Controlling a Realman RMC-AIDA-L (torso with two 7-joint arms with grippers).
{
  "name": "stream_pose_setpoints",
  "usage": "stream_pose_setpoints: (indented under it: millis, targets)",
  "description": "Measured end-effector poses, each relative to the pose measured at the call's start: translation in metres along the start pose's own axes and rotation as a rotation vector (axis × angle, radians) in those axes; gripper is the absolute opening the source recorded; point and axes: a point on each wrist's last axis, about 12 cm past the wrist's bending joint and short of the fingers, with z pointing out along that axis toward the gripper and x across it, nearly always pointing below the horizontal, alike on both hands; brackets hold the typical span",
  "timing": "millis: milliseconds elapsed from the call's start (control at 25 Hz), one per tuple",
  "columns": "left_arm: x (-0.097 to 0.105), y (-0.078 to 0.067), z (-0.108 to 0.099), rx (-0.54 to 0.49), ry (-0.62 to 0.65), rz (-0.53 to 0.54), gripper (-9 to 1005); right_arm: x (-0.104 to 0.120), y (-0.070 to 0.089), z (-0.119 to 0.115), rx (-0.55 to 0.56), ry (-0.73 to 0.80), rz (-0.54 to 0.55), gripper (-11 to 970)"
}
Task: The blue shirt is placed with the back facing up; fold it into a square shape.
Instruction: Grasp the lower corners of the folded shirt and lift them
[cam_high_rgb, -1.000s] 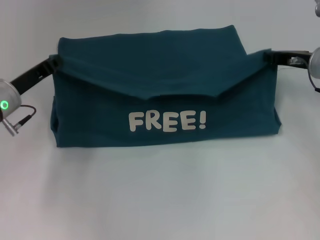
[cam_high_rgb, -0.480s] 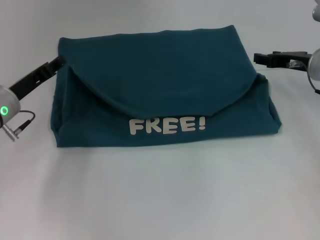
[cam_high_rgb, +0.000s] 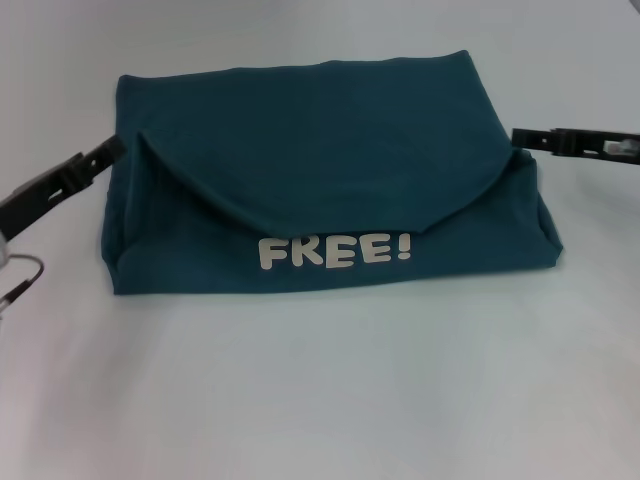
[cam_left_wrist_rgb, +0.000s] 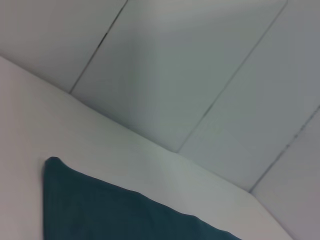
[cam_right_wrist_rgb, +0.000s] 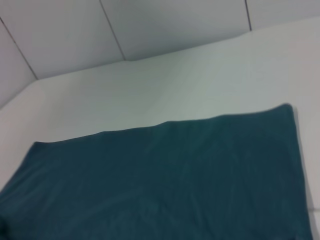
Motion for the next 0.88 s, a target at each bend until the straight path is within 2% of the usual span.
stream_pose_setpoints:
  millis: [80,400,880]
  targets:
    - [0.002,0.003,-0.007,0.016,0.005,0.005,720,0.002,-0.003,-0.008,-0.023,0.014,0.027,711]
    - [0.011,0.004,-0.027,0.085,0.079,0.076,725,0.011,-0.013,-0.036,-0.080,0.167,0.166,708]
    - [0.021,0.005,-0.039,0.100,0.143,0.137,726,0.017,-0.015,-0.048,-0.048,0.312,0.232,708]
